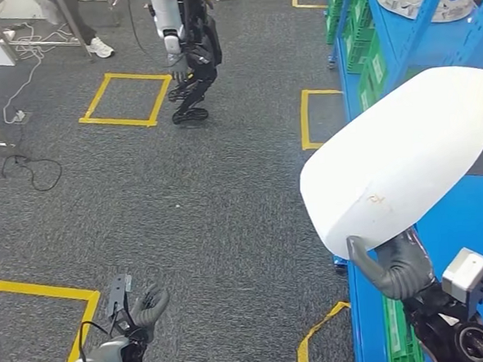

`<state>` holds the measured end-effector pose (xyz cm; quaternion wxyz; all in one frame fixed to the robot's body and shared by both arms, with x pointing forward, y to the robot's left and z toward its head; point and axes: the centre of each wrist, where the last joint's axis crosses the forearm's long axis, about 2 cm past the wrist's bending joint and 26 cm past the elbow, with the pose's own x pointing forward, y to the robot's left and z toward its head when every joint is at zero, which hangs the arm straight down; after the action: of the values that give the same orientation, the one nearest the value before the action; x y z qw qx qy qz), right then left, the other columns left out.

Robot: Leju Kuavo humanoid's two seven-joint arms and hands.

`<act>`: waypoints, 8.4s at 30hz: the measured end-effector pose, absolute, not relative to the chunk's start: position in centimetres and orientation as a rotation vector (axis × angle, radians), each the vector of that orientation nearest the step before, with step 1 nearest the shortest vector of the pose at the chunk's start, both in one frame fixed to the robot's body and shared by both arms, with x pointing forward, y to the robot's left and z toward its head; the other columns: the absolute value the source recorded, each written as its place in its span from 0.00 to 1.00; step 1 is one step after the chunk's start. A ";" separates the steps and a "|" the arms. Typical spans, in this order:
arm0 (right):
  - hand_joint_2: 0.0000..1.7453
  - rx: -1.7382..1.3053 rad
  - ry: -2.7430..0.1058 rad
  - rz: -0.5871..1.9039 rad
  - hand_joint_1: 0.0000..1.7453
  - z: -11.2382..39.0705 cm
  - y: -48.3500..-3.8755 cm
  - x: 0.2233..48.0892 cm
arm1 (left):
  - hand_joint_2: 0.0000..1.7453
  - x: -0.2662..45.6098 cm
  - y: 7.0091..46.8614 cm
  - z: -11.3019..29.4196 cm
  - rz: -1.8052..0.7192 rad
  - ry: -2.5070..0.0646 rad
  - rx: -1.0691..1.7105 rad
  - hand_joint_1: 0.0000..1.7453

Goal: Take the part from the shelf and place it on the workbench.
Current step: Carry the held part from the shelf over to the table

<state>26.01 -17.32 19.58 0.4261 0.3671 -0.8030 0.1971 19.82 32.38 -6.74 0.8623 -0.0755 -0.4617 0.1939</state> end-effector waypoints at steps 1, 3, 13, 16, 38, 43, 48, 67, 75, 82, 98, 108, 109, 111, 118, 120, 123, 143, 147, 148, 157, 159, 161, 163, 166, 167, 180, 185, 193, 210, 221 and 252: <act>1.00 0.917 -2.004 0.492 1.00 19.5 -17.3 26.0 | 1.00 19.8 32.4 -6.7 0.407 -0.968 -0.159 0.00; 1.00 0.917 -2.001 0.490 1.00 19.4 -17.3 25.9 | 1.00 19.8 32.3 -6.8 0.407 -0.967 -0.160 0.00; 1.00 0.918 -2.023 0.516 1.00 19.7 -17.3 26.2 | 1.00 19.7 32.2 -6.8 0.407 -0.962 -0.150 0.00; 1.00 0.906 -2.026 0.525 1.00 19.7 -17.3 26.3 | 1.00 19.8 32.2 -6.8 0.406 -0.963 -0.146 0.00; 1.00 0.838 -2.012 0.492 1.00 19.0 -17.8 25.4 | 1.00 20.3 31.0 -6.6 0.353 -0.930 -0.144 0.00; 1.00 0.828 -2.023 0.491 1.00 19.2 -17.9 25.2 | 1.00 20.3 30.9 -6.6 0.369 -0.918 -0.200 0.00; 1.00 0.814 -2.018 0.476 1.00 19.0 -18.0 25.0 | 1.00 20.6 30.6 -6.5 0.363 -0.921 -0.216 0.00; 1.00 0.845 -2.035 0.499 1.00 20.1 -17.8 24.8 | 1.00 20.5 30.8 -6.5 0.393 -0.929 -0.223 0.00; 1.00 0.861 -2.044 0.508 1.00 20.5 -17.4 25.0 | 1.00 20.3 31.6 -6.6 0.392 -0.928 -0.208 0.00; 1.00 0.888 -2.051 0.518 1.00 20.3 -17.2 25.2 | 1.00 20.2 31.8 -6.6 0.398 -0.928 -0.201 0.00; 1.00 0.896 -2.048 0.537 1.00 19.8 -17.3 27.0 | 1.00 20.9 31.2 -6.3 0.396 -0.924 -0.199 0.00; 1.00 0.887 -2.034 0.533 1.00 19.4 -17.2 27.4 | 1.00 21.0 31.3 -6.3 0.398 -0.927 -0.196 0.00; 1.00 0.885 -2.031 0.533 1.00 19.3 -17.2 27.4 | 1.00 20.9 31.3 -6.3 0.398 -0.925 -0.196 0.00; 1.00 0.881 -2.026 0.532 1.00 19.1 -17.2 27.5 | 1.00 20.8 31.4 -6.3 0.398 -0.924 -0.195 0.00; 1.00 0.869 -2.033 0.533 1.00 19.3 -17.2 27.8 | 1.00 21.0 31.4 -6.3 0.400 -0.928 -0.195 0.00; 1.00 0.865 -2.033 0.530 1.00 19.3 -17.2 27.8 | 1.00 21.0 31.4 -6.2 0.401 -0.928 -0.195 0.00; 1.00 0.858 -2.026 0.524 1.00 19.1 -17.2 27.8 | 1.00 21.0 31.4 -6.2 0.401 -0.929 -0.196 0.00; 1.00 0.845 -2.005 0.528 1.00 19.0 -17.2 27.8 | 1.00 21.2 31.3 -6.2 0.393 -0.920 -0.200 0.00; 1.00 0.845 -2.009 0.530 1.00 19.1 -17.2 27.9 | 1.00 21.3 31.3 -6.1 0.393 -0.921 -0.201 0.00; 1.00 0.845 -2.009 0.531 1.00 19.1 -17.2 27.9 | 1.00 21.2 31.3 -6.1 0.393 -0.920 -0.201 0.00; 1.00 0.838 -1.993 0.515 1.00 19.0 -17.2 27.9 | 1.00 21.4 31.1 -6.1 0.398 -0.922 -0.205 0.00; 1.00 0.838 -1.989 0.505 1.00 19.1 -17.3 28.0 | 1.00 21.4 31.0 -6.1 0.400 -0.922 -0.206 0.00; 1.00 0.835 -1.989 0.495 1.00 19.1 -17.3 28.0 | 1.00 21.3 31.0 -6.1 0.403 -0.920 -0.206 0.00; 1.00 0.832 -1.990 0.489 1.00 19.1 -17.3 28.0 | 1.00 21.1 31.1 -6.2 0.405 -0.916 -0.204 0.00; 1.00 0.832 -1.994 0.480 1.00 19.2 -17.4 28.1 | 1.00 21.1 31.2 -6.2 0.406 -0.916 -0.202 0.00; 1.00 0.835 -1.994 0.478 1.00 19.2 -17.4 28.0 | 1.00 21.1 31.2 -6.2 0.407 -0.917 -0.202 0.00; 1.00 0.847 -1.998 0.477 1.00 19.1 -17.3 28.0 | 1.00 21.2 31.2 -6.2 0.409 -0.918 -0.204 0.00; 1.00 0.844 -1.992 0.471 1.00 18.9 -17.3 27.9 | 1.00 21.3 31.1 -6.2 0.409 -0.918 -0.206 0.00; 1.00 0.834 -1.991 0.469 1.00 18.5 -17.4 27.6 | 1.00 21.3 31.3 -6.1 0.407 -0.917 -0.202 0.00; 1.00 0.826 -1.993 0.473 1.00 18.4 -17.5 27.5 | 1.00 21.7 31.2 -5.9 0.408 -0.924 -0.207 0.00; 1.00 0.820 -1.986 0.463 1.00 18.1 -17.6 27.3 | 1.00 21.6 30.6 -6.0 0.411 -0.918 -0.217 0.00; 1.00 0.822 -2.003 0.462 1.00 18.1 -17.9 27.4 | 1.00 21.2 30.3 -6.2 0.417 -0.910 -0.219 0.00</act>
<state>27.43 -17.94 18.11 0.4474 0.3321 -0.8091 0.1867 21.25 30.31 -6.18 0.8715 -0.1048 -0.4355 0.1995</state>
